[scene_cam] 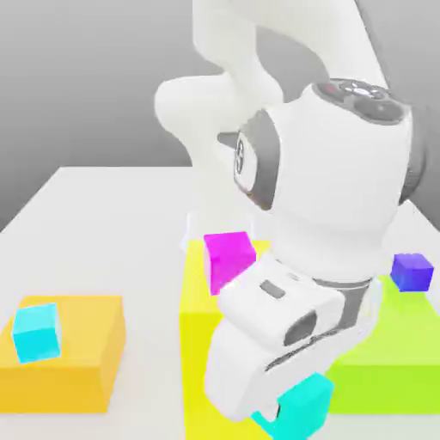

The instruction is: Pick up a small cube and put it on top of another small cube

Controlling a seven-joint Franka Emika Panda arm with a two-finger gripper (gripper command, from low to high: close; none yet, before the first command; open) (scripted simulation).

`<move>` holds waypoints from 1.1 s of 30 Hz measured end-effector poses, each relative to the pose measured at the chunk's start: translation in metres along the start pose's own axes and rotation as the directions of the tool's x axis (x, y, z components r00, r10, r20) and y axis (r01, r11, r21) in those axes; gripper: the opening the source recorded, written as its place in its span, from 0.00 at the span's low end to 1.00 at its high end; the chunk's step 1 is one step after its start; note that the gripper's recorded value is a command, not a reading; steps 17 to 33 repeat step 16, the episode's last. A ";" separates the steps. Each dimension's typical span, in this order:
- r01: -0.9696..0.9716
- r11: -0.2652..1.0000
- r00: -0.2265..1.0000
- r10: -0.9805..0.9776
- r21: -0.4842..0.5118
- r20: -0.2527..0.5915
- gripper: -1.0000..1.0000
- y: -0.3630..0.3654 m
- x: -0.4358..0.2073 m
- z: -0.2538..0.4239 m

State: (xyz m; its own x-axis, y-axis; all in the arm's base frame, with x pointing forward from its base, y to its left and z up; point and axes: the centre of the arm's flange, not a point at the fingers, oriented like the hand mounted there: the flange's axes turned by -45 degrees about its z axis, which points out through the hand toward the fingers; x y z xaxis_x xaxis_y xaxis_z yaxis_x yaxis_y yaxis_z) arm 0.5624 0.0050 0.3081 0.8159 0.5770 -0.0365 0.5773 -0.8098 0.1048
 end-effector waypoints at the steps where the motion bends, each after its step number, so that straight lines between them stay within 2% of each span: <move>1: -0.026 1.000 1.000 0.026 0.003 0.002 0.00 0.016 -0.020 -0.004; 3: -0.096 0.995 0.995 0.096 0.015 0.007 0.00 0.053 -0.070 -0.009; 8: -0.344 0.934 0.939 0.345 0.097 0.008 0.00 0.135 -0.268 -0.011; 12: -0.294 0.949 0.955 0.297 0.116 -0.006 0.00 0.119 -0.257 0.029; 13: -0.298 0.947 0.954 0.301 0.115 -0.005 1.00 0.118 -0.259 0.041; 33: -0.302 0.946 0.953 0.304 0.115 -0.005 1.00 0.119 -0.261 0.041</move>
